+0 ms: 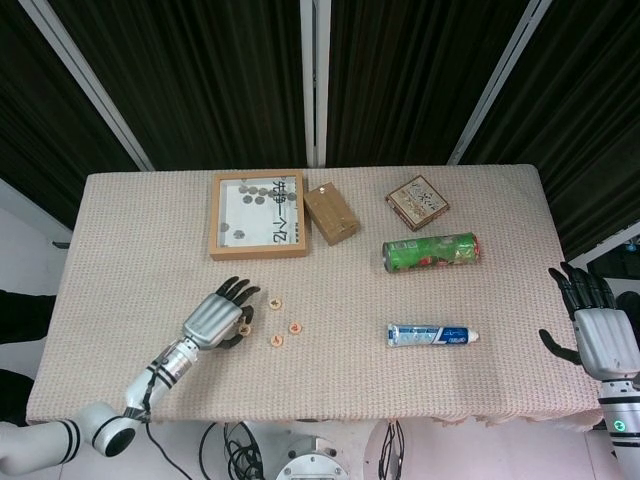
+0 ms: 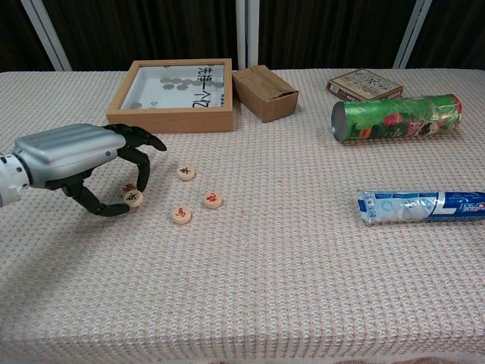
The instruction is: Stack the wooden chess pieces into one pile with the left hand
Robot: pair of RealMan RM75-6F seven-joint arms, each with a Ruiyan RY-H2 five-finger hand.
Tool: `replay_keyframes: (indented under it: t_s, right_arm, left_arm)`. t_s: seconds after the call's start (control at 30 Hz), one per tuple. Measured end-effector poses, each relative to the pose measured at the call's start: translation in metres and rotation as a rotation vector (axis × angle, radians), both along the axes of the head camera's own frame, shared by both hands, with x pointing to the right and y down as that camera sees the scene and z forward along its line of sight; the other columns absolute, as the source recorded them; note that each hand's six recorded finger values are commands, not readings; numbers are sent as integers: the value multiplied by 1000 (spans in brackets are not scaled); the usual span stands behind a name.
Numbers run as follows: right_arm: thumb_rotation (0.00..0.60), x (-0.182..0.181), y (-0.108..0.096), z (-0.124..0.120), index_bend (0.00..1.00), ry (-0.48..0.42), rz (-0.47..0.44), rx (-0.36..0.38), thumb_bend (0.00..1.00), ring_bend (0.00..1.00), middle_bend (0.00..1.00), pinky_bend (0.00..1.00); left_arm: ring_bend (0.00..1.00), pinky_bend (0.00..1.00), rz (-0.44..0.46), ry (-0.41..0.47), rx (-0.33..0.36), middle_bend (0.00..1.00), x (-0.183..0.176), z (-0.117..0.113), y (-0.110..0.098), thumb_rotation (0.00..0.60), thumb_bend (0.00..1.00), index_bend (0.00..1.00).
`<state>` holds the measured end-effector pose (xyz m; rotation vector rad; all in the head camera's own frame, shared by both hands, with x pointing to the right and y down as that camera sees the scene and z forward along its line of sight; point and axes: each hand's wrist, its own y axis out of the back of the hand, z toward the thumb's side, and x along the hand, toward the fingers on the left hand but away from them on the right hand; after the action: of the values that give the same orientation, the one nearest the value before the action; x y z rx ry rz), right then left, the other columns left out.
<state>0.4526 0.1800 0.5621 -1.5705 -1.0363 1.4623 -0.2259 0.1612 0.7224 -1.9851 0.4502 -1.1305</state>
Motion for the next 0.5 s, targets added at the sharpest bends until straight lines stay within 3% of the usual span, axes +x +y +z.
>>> replay_keyframes:
  t_s: [0.5]
  right_arm:
    - [600, 1, 0, 0, 0, 0, 2, -2, 208, 0, 0, 0]
  left_arm:
    - [0, 0, -30, -37, 11, 90, -6, 3, -11, 600, 283, 498]
